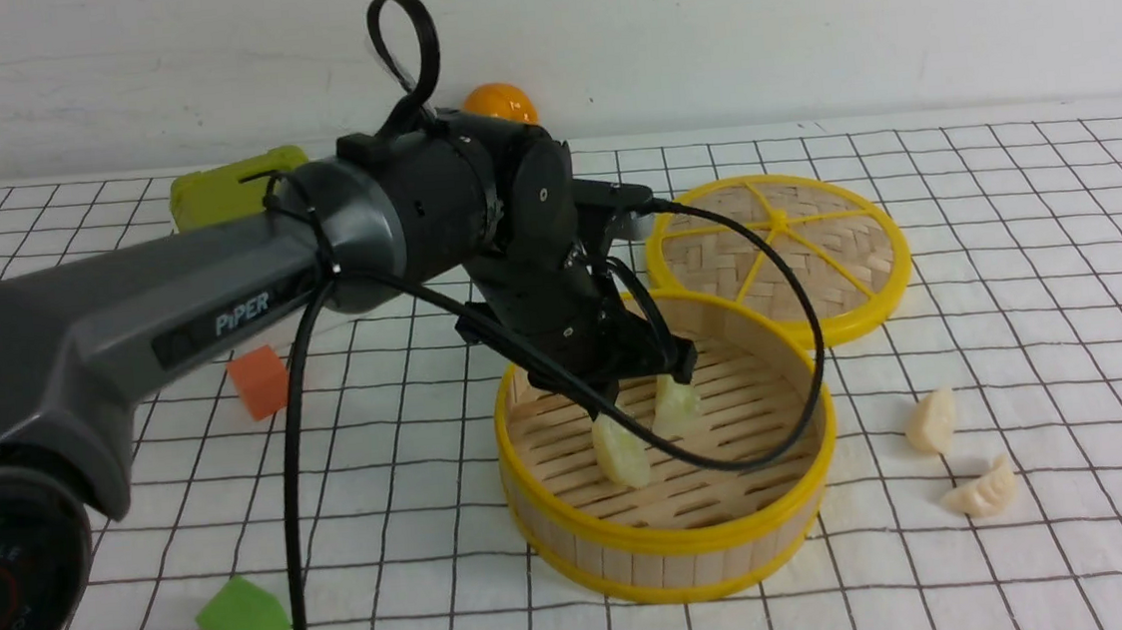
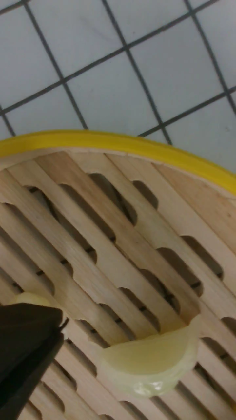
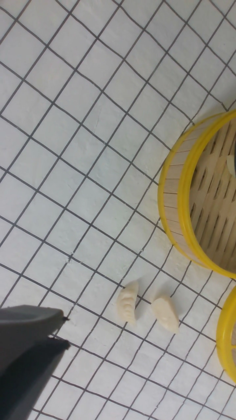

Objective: Put the dumplings into the steamer on the table with the white tablecloth.
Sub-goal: 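Place the dumpling into the bamboo steamer basket with the left gripper, then reach for and grasp a dumpling lying on the table beside the steamer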

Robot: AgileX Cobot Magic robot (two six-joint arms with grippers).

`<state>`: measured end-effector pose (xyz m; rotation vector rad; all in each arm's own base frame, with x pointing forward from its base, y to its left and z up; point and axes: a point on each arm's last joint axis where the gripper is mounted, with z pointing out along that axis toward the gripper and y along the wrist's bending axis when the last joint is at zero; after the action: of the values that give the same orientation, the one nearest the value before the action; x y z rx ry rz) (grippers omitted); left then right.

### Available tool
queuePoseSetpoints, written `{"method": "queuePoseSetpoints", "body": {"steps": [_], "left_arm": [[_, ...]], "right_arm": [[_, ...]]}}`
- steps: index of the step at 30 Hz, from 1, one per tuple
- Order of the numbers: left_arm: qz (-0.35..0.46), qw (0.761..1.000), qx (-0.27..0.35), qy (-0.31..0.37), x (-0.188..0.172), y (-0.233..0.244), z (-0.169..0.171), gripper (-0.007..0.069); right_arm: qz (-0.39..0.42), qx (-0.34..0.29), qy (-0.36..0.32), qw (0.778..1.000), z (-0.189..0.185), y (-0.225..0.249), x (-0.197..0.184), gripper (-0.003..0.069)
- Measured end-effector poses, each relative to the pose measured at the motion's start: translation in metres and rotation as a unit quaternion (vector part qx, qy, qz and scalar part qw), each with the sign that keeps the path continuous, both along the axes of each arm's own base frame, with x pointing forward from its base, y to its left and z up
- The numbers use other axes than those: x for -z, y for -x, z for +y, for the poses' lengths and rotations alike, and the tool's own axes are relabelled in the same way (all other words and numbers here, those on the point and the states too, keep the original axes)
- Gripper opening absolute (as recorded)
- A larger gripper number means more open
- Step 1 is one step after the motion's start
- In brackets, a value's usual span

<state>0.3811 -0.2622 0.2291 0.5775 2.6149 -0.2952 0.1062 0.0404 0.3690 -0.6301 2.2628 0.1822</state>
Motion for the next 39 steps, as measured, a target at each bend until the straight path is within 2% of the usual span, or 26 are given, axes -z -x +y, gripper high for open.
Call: {"method": "queuePoseSetpoints", "body": {"steps": [4,7,8,11,12,13,14,15,18,23,25,27,28,30,32,35,39], "left_arm": [[-0.021,1.000,-0.008,0.010,-0.004,-0.004,-0.001,-0.0003],[-0.029,1.000,-0.007,0.002,-0.003,-0.005,-0.001,0.0085],[-0.029,1.000,-0.008,0.002,-0.003,-0.005,-0.001,0.0093],[-0.032,0.999,-0.020,-0.012,-0.001,-0.007,0.002,0.0246],[-0.031,0.999,-0.031,-0.018,-0.003,-0.008,0.003,0.0319],[-0.030,0.999,-0.034,-0.019,-0.003,-0.008,0.004,0.0319],[-0.037,0.998,-0.046,-0.024,-0.014,-0.008,0.006,0.0405],[-0.045,0.997,-0.050,-0.030,-0.023,-0.007,0.010,0.0445],[-0.071,0.995,-0.055,-0.038,-0.064,0.006,0.023,0.0520],[-0.145,0.987,-0.060,-0.009,-0.159,0.062,0.065,0.0539],[-0.149,0.987,-0.061,-0.006,-0.166,0.073,0.073,0.0534],[-0.158,0.985,-0.070,0.006,-0.182,0.111,0.099,0.0515],[-0.158,0.985,-0.071,0.007,-0.183,0.116,0.102,0.0512],[-0.151,0.984,-0.088,0.018,-0.181,0.151,0.126,0.0490],[-0.148,0.984,-0.097,0.024,-0.175,0.171,0.140,0.0477],[-0.151,0.981,-0.114,0.045,-0.165,0.205,0.163,0.0465],[-0.162,0.975,-0.133,0.077,-0.149,0.241,0.186,0.0461]], "right_arm": [[0.000,0.000,0.000,1.000,0.000,0.000,0.000,0.0079],[0.000,0.000,0.000,1.000,0.000,0.000,0.000,0.0084],[0.000,0.000,0.000,1.000,0.000,0.000,0.000,0.0084],[-0.002,0.009,-0.009,1.000,0.000,-0.001,-0.001,0.0090],[-0.002,0.021,-0.016,1.000,-0.001,-0.001,-0.001,0.0092],[-0.002,0.025,-0.019,1.000,-0.001,-0.002,-0.001,0.0093],[-0.001,0.050,-0.025,0.998,-0.003,-0.004,-0.001,0.0094],[0.001,0.069,-0.028,0.997,-0.004,-0.007,-0.001,0.0095],[0.017,0.134,-0.022,0.991,-0.010,-0.018,0.004,0.0104],[0.054,0.227,-0.009,0.972,-0.014,-0.051,0.019,0.0164],[0.060,0.233,-0.008,0.970,-0.012,-0.058,0.023,0.0190],[0.074,0.237,-0.012,0.969,-0.006,-0.079,0.034,0.0285],[0.078,0.237,-0.012,0.968,-0.006,-0.082,0.036,0.0293],[0.091,0.233,-0.019,0.968,0.002,-0.102,0.050,0.0403],[0.104,0.232,-0.021,0.967,0.006,-0.116,0.061,0.0459],[0.119,0.231,-0.021,0.965,0.013,-0.137,0.076,0.0507],[0.144,0.230,-0.012,0.962,0.022,-0.172,0.101,0.0518]]}}
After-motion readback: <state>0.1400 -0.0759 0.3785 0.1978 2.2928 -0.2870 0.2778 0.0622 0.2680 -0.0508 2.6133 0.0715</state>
